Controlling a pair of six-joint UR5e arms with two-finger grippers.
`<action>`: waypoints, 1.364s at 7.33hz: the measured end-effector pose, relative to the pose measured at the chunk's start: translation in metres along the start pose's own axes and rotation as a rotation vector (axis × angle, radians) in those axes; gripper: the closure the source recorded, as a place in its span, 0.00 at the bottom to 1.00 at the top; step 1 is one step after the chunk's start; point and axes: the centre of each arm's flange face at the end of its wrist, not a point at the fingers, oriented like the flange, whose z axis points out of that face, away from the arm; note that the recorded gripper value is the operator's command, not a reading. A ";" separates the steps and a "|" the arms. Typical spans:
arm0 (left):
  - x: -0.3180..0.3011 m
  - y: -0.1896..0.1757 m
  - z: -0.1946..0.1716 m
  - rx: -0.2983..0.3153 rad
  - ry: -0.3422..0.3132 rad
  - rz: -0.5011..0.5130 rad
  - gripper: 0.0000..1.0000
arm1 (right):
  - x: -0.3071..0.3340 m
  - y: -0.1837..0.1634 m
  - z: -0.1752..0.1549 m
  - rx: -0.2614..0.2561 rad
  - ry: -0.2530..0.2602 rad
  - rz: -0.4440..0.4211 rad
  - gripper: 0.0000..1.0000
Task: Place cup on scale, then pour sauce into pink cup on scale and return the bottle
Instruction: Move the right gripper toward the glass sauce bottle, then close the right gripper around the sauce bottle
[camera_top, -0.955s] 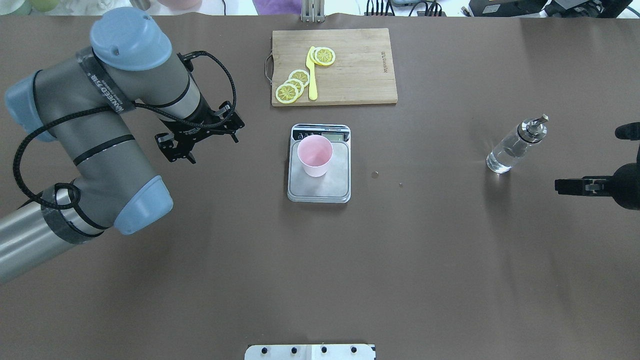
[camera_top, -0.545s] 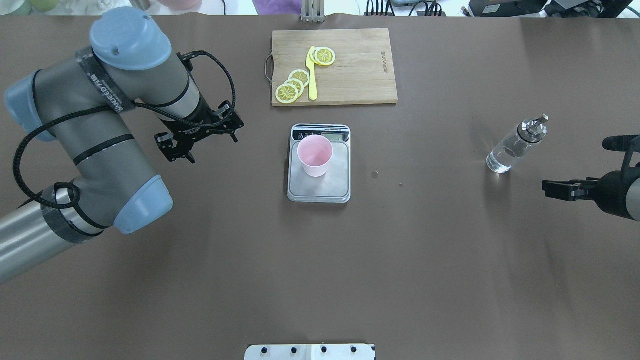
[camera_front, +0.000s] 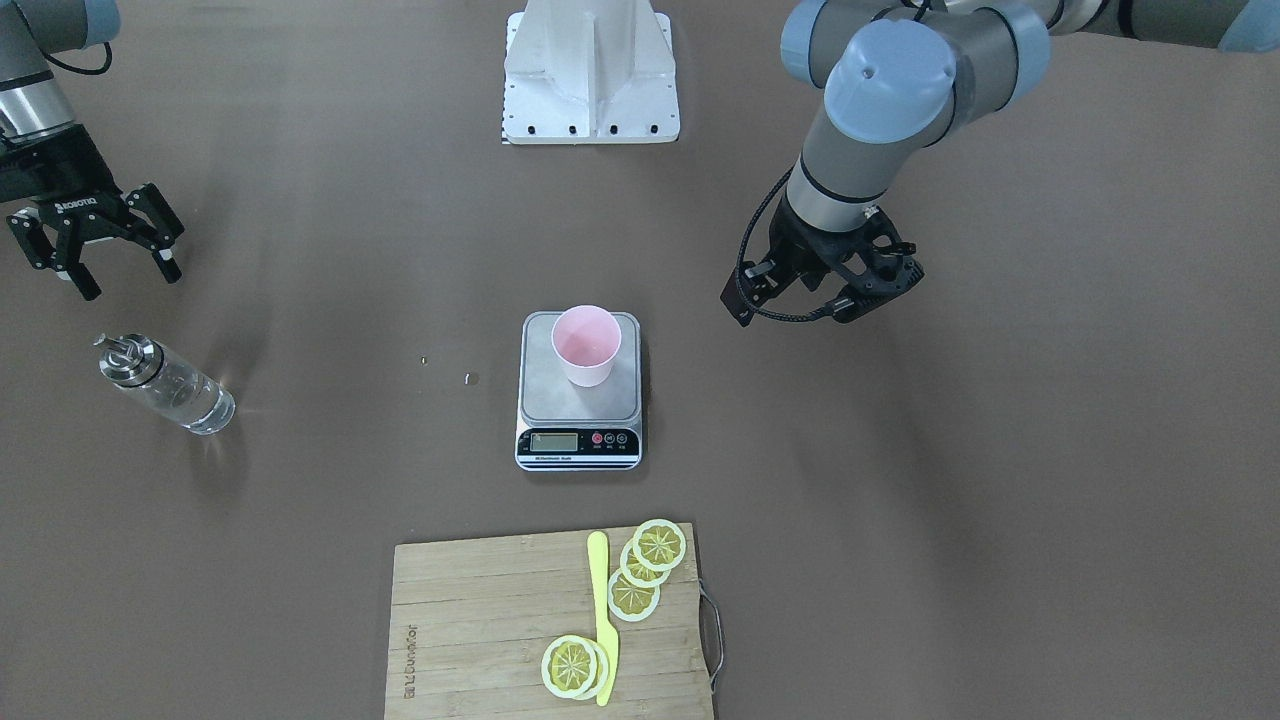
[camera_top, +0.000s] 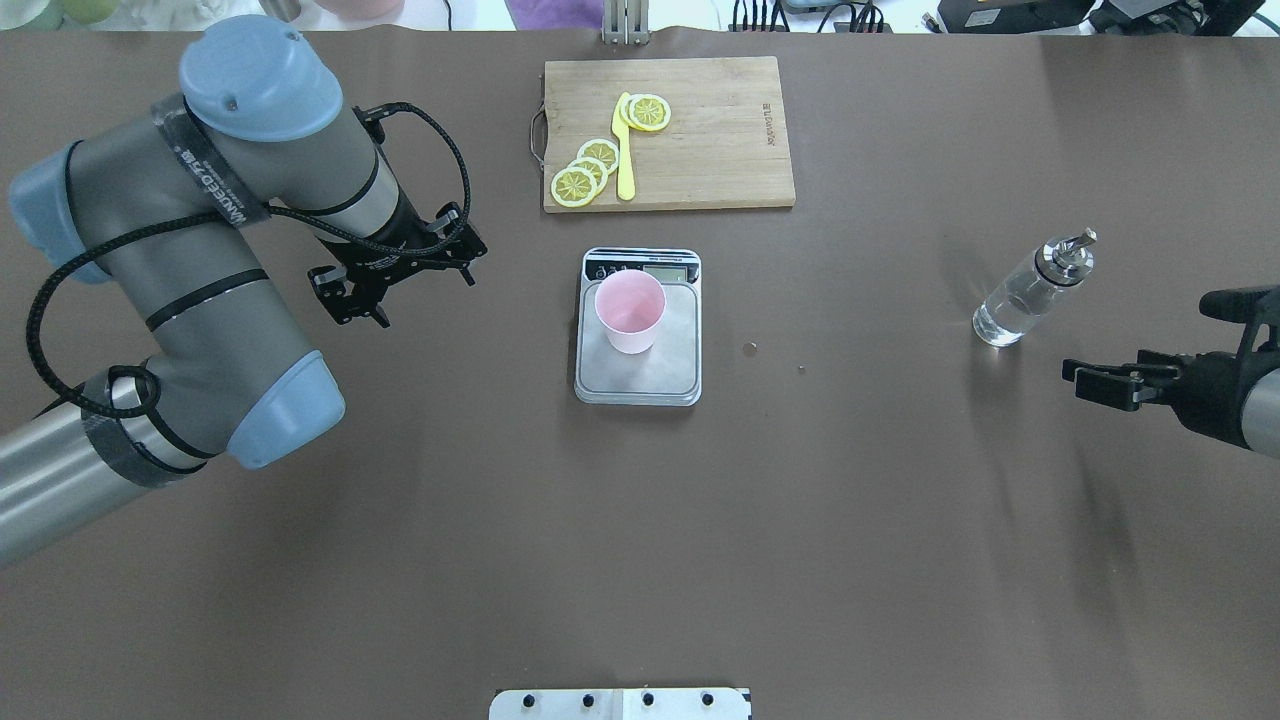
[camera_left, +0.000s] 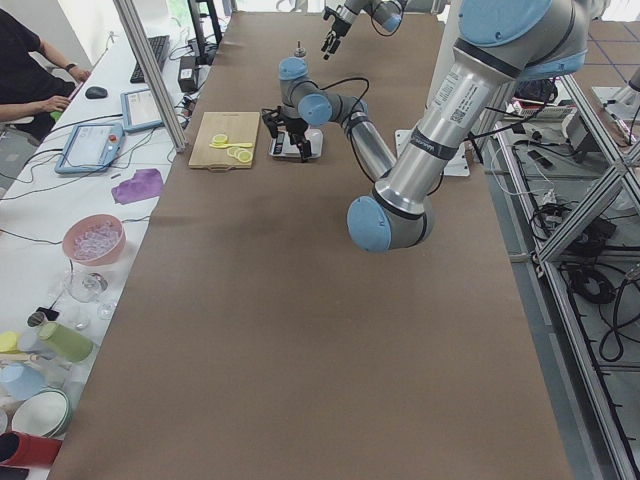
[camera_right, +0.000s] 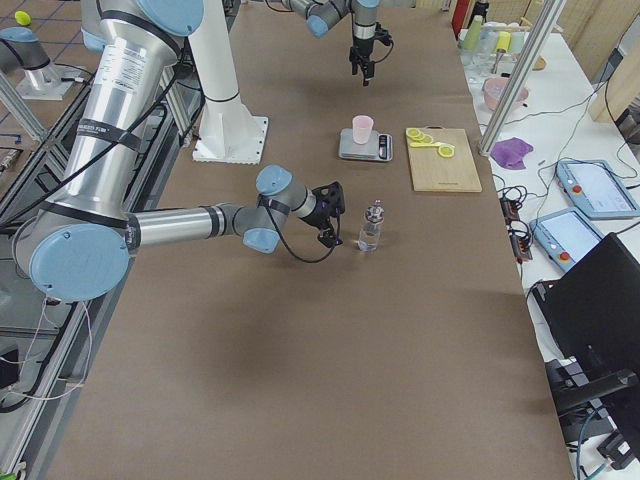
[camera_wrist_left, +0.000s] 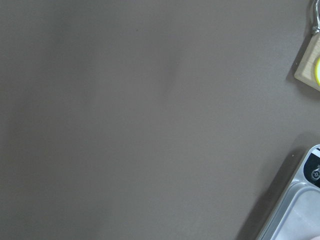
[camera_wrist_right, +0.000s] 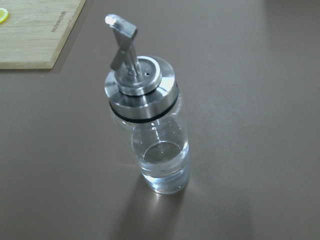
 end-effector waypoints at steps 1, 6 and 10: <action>0.000 0.000 0.000 0.000 -0.001 0.000 0.01 | -0.001 0.010 0.010 0.039 0.031 -0.024 0.00; -0.006 -0.002 0.006 0.004 -0.001 0.002 0.01 | -0.020 0.029 0.039 0.201 0.118 -0.131 0.00; -0.007 -0.004 0.012 0.004 -0.001 0.002 0.01 | -0.036 0.020 0.059 0.249 0.126 -0.185 0.00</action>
